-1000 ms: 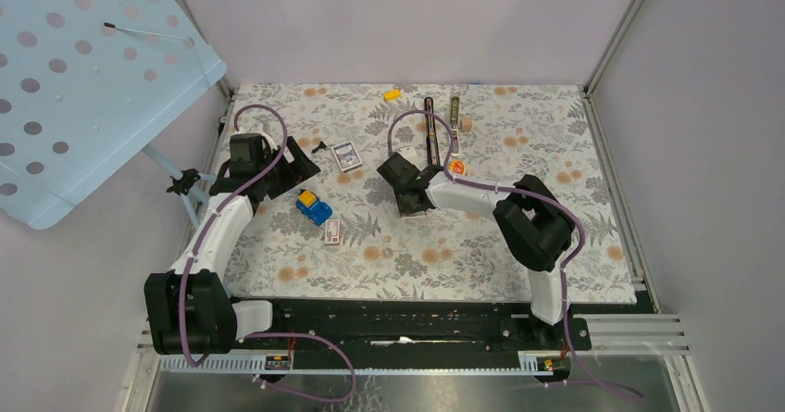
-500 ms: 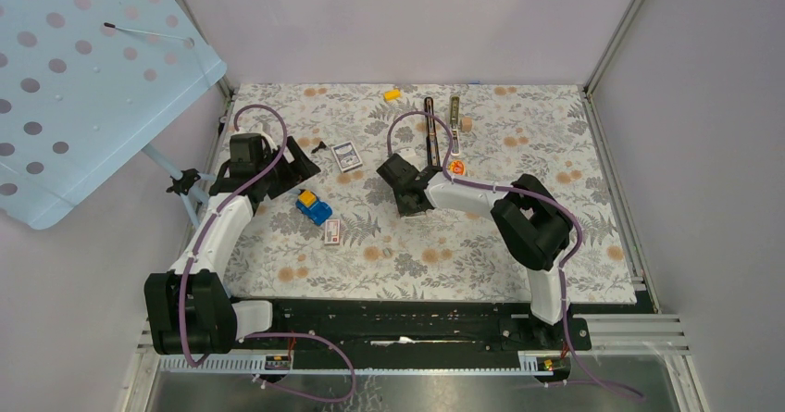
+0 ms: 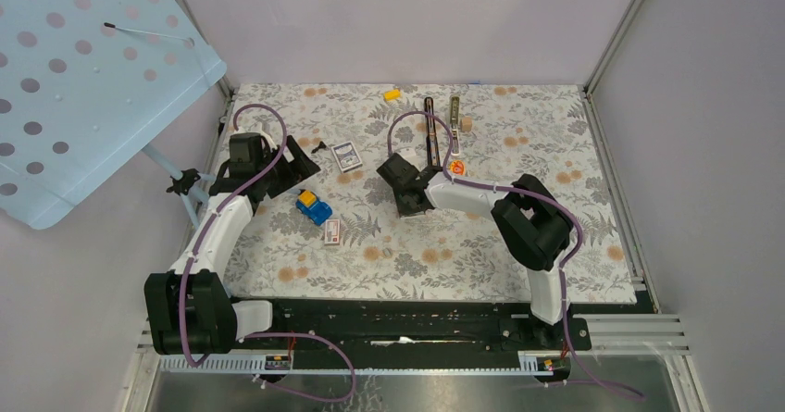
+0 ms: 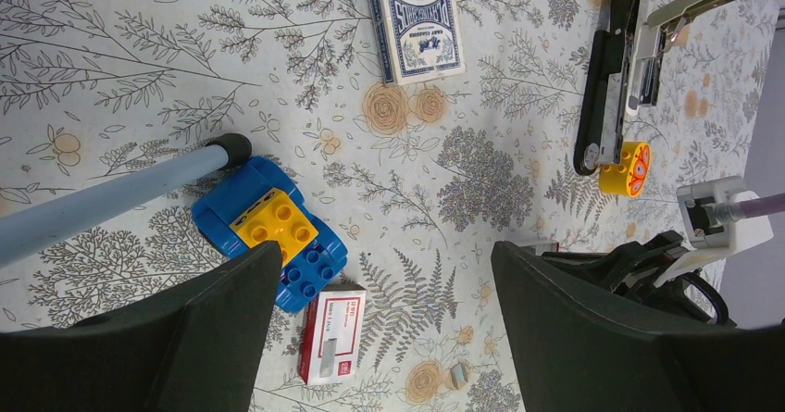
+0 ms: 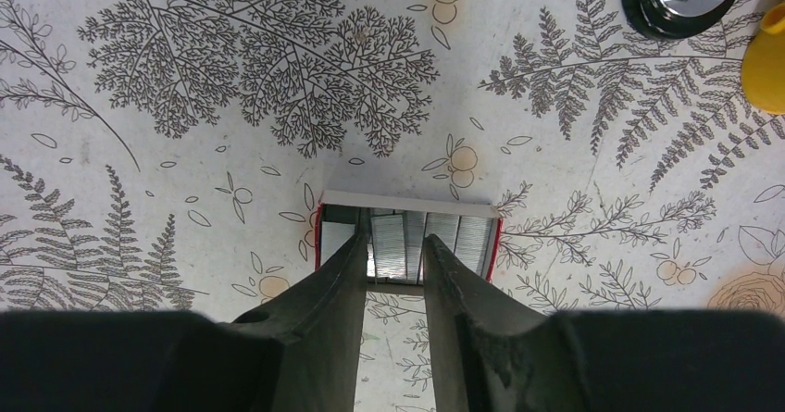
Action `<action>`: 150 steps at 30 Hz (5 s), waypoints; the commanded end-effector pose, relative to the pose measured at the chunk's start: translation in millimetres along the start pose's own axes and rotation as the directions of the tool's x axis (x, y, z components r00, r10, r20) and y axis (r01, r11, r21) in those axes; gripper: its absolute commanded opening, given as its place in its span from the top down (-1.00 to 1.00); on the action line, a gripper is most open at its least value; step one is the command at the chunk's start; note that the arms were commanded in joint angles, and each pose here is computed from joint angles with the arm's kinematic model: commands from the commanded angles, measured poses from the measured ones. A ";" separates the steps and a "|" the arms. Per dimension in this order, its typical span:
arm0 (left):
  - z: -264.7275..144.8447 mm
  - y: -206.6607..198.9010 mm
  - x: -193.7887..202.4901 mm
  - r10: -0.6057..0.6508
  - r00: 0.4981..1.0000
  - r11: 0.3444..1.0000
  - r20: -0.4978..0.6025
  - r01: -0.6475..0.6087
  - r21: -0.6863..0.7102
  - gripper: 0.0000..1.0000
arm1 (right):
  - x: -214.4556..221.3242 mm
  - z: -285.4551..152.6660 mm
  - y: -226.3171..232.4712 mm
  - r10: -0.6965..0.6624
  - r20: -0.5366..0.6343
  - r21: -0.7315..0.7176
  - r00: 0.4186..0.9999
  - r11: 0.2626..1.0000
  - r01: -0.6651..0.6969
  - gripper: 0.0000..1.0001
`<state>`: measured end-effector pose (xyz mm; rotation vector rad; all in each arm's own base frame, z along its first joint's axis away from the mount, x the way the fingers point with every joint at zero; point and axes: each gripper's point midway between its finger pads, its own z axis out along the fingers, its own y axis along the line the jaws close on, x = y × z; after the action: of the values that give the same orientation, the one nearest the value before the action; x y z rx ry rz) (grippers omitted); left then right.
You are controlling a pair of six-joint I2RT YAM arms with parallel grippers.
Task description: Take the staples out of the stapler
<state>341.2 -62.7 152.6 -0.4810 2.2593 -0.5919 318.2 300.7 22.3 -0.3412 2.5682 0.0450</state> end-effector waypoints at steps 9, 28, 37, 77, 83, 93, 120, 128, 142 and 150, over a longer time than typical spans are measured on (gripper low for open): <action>-1.4 -6.9 -9.3 0.001 0.999 0.999 0.034 -0.002 0.039 -0.76 | -47.9 -41.9 3.9 0.079 0.137 -0.081 0.987 0.994 -0.069 0.19; 0.2 -6.7 -8.6 -0.006 1.000 0.999 0.027 0.005 0.046 -0.76 | -23.5 -27.7 12.2 0.099 -0.003 -0.213 0.995 0.972 -0.098 -0.39; 0.2 -7.8 -8.5 -0.007 1.000 0.999 0.026 0.006 0.052 -0.76 | -12.3 -17.8 10.5 0.070 -0.019 -0.109 0.997 0.991 -0.072 -0.27; 1.2 -6.0 -8.3 -0.012 1.000 0.999 0.023 0.011 0.050 -0.76 | -41.0 -48.3 18.6 0.046 0.070 -0.151 0.997 0.988 -0.035 -0.10; 0.4 -4.5 -9.8 -0.015 0.999 0.999 0.031 0.013 0.043 -0.76 | -22.5 -66.3 34.7 -0.010 0.045 -0.221 0.999 0.975 0.020 -0.10; -3.1 -0.3 -15.0 -0.019 0.998 1.000 0.060 0.018 0.021 -0.76 | 46.4 -71.6 79.8 -0.135 -0.061 -0.319 0.989 0.942 0.109 -0.14; -2.7 -0.7 -13.8 -0.024 0.998 0.999 0.052 0.022 0.028 -0.77 | 88.7 -52.9 97.0 -0.248 -0.174 -0.280 0.953 0.940 0.194 0.16; -2.6 -0.9 -13.6 -0.024 0.998 0.999 0.050 0.022 0.029 -0.77 | 87.7 -47.1 89.3 -0.261 -0.170 -0.223 0.950 0.949 0.221 0.32; -1.9 -0.1 -13.9 -0.026 0.998 0.999 0.049 0.025 0.029 -0.77 | 73.8 -54.6 92.6 -0.220 -0.101 -0.226 0.970 0.955 0.193 0.51; -1.8 -0.2 -13.7 -0.028 0.998 0.999 0.047 0.027 0.031 -0.77 | 58.4 -60.0 98.1 -0.178 -0.082 -0.269 0.981 0.951 0.150 0.51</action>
<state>342.4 -57.1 153.8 -0.5213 2.2472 -0.6091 204.6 366.3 13.5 -0.7347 2.6776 0.2320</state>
